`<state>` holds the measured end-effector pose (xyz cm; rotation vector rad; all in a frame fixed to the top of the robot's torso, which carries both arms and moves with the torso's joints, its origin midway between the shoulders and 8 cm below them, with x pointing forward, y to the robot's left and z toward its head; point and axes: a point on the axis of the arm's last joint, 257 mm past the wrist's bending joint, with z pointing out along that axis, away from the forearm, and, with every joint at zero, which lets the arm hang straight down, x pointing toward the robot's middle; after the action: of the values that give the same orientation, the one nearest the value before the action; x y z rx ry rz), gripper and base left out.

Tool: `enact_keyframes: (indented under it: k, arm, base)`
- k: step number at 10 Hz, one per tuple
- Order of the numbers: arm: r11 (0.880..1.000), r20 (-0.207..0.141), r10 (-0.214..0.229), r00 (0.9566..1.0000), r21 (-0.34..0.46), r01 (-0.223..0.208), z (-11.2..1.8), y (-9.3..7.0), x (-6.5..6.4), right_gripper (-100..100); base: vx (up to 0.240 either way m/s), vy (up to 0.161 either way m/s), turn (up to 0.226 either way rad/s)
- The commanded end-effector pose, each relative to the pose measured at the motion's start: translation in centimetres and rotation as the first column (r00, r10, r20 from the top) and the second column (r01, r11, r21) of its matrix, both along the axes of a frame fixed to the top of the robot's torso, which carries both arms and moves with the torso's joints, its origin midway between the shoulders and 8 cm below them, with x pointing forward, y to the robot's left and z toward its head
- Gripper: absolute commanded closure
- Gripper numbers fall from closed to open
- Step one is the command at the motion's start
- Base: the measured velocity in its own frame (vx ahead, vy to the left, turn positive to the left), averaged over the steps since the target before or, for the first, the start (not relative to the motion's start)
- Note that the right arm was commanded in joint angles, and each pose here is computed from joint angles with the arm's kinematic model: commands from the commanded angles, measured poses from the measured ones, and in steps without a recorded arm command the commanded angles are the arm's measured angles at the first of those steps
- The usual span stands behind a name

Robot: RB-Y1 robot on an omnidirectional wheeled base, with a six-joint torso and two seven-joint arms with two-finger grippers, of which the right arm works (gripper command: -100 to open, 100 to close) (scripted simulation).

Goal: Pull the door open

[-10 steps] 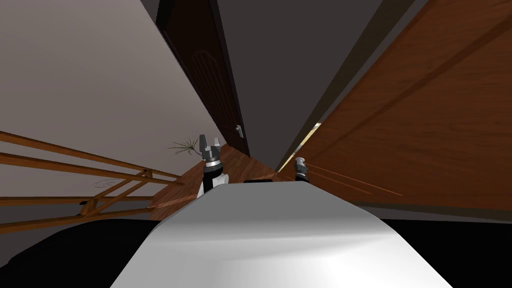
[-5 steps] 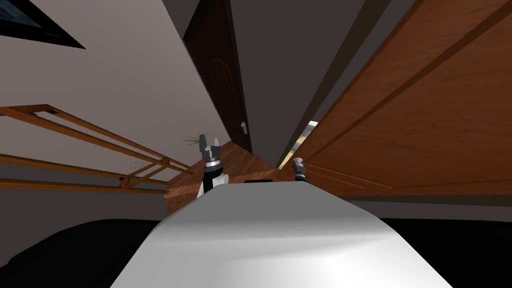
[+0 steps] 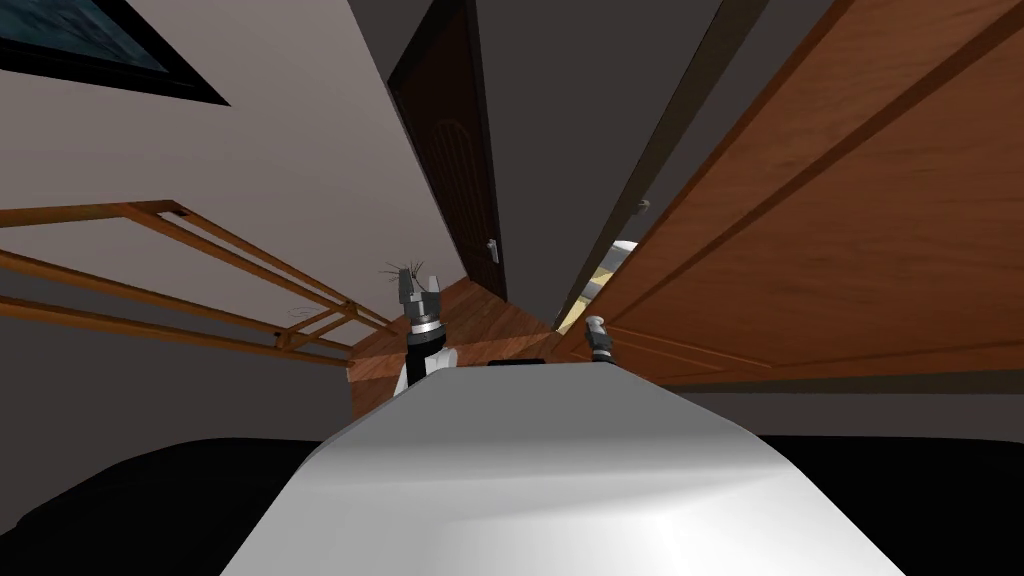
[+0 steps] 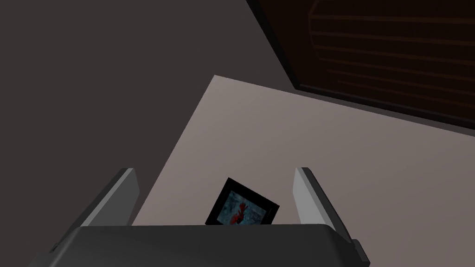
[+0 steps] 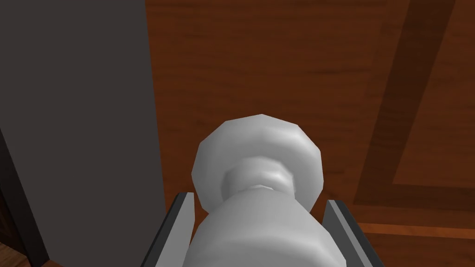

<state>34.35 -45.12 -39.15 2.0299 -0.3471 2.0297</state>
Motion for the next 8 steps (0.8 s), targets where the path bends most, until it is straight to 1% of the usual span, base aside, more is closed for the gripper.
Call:
enact_keyframes:
  k: [1, 3, 5, 6, 7, 8]
  arm:
    - [1.000, -0.001, 0.028, 0.9996, 0.004, -0.028, -0.1, 0.8, -0.2, 100]
    - [0.997, 0.001, 0.074, 0.9973, 0.005, -0.074, 0.0, 1.7, -0.6, 100]
    - [0.994, 0.001, 0.109, 0.9940, 0.007, -0.109, 0.0, 2.4, -1.0, 100]
    - [0.995, -0.005, 0.098, 0.9952, 0.004, -0.098, -0.2, 2.1, -1.0, 100]
    - [0.992, -0.007, 0.123, 0.9924, 0.007, -0.123, -0.4, 2.5, -1.7, 100]
    - [0.991, -0.005, 0.133, 0.9911, 0.006, -0.133, -0.3, 2.6, -1.9, 100]
  base:
    - [-0.226, -0.039, 0.073]
    - [-0.294, -0.021, 0.127]
    - [-0.240, -0.035, 0.106]
    - [-0.110, -0.010, 0.021]
    - [-0.165, -0.020, 0.138]
    - [-0.255, -0.061, 0.156]
